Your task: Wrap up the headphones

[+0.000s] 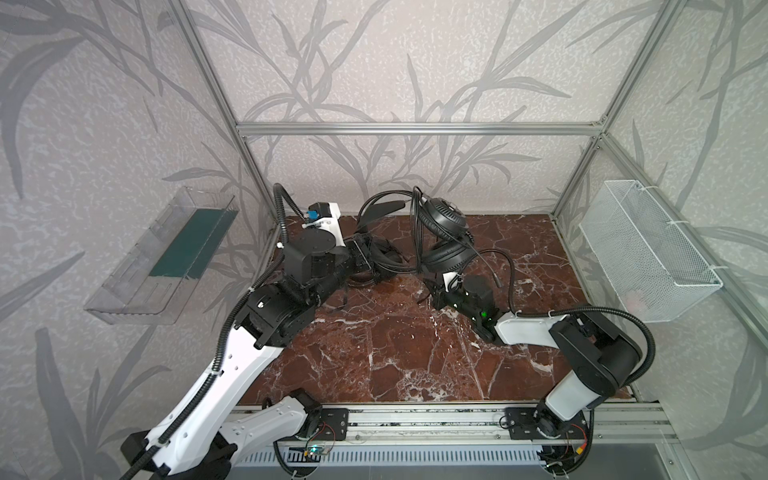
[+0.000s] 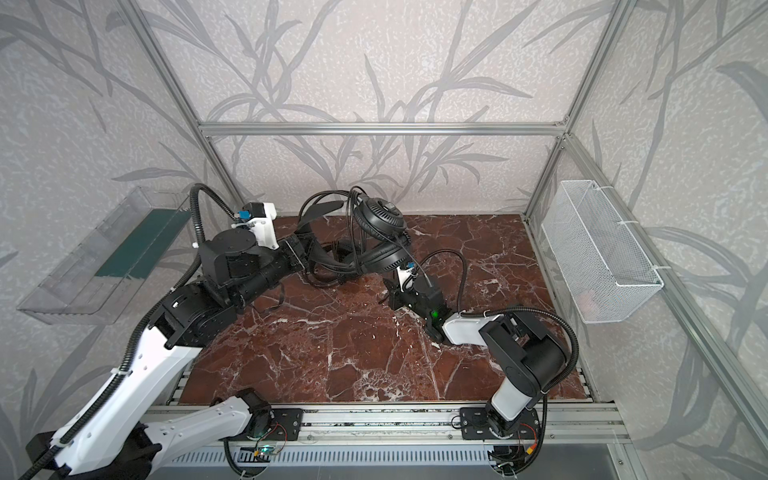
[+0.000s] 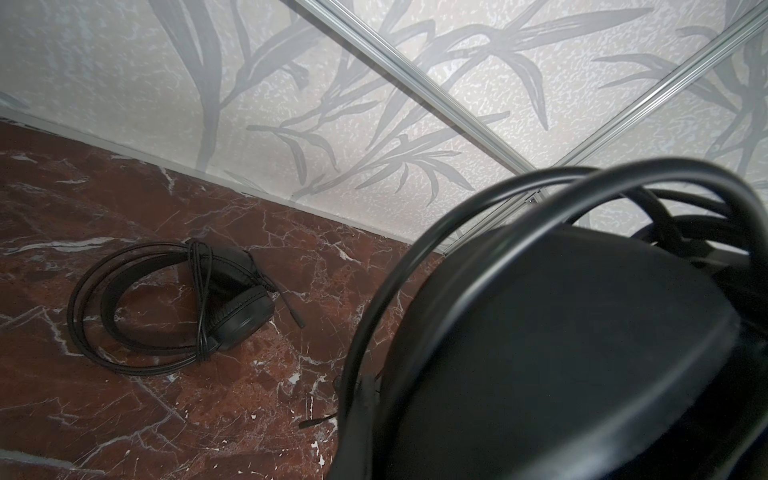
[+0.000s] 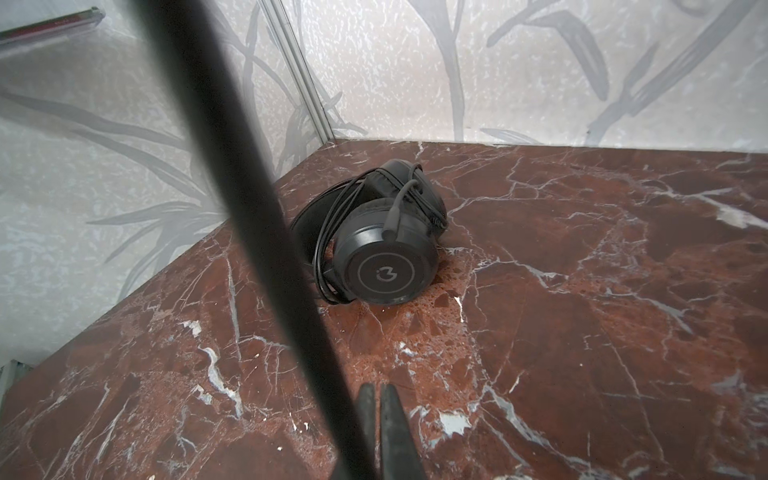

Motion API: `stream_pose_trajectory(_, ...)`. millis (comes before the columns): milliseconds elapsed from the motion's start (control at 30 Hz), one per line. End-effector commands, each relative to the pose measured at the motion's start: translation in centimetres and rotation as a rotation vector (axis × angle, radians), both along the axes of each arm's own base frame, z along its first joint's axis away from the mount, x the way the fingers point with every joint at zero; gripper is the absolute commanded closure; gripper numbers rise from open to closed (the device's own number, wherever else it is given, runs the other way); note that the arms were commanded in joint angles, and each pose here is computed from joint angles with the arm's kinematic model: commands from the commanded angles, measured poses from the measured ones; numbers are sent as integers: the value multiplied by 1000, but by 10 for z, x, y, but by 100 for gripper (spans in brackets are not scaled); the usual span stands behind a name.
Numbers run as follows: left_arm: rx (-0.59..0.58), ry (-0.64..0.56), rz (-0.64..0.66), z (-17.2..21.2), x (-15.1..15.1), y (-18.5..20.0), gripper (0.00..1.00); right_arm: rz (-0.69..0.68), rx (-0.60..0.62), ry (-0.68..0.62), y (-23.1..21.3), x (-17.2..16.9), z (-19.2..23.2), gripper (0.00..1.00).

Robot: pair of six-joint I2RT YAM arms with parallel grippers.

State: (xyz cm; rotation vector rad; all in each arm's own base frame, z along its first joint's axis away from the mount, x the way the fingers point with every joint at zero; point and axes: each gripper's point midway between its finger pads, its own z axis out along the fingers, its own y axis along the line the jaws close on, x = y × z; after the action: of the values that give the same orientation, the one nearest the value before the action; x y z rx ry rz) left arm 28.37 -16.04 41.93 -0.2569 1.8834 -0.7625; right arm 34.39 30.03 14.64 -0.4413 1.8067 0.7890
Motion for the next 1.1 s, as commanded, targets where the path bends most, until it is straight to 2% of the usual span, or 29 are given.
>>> stream_pose_trajectory(0, -122, -82, 69, 37, 3, 11, 100, -23, -17, -12, -3, -9, 1, 100)
stream_pose_trajectory(233, -88, -19, 179, 16, 22, 26, 100, 52, -109, -12, 26, -51, -13, 100)
stream_pose_trajectory(433, -176, 116, 226, -22, 50, 35, 100, 148, -227, -31, 65, -94, -29, 100)
stream_pose_trajectory(467, -184, 131, 225, -26, 54, 34, 100, 189, -249, -50, 77, -109, -29, 100)
stream_pose_trajectory(567, -172, 169, 233, -39, 60, 33, 100, 212, -326, -135, 91, -127, -18, 100)
stream_pose_trajectory(733, -103, 199, 293, -63, 64, 47, 100, 169, -384, -225, 81, -134, 14, 100)
stream_pose_trajectory(933, -52, 252, 350, -94, 72, 64, 100, 157, -424, -200, 59, -142, 36, 100)
stream_pose_trajectory(1067, -28, 305, 361, -114, 80, 66, 100, 218, -422, -184, 60, -164, 36, 100)
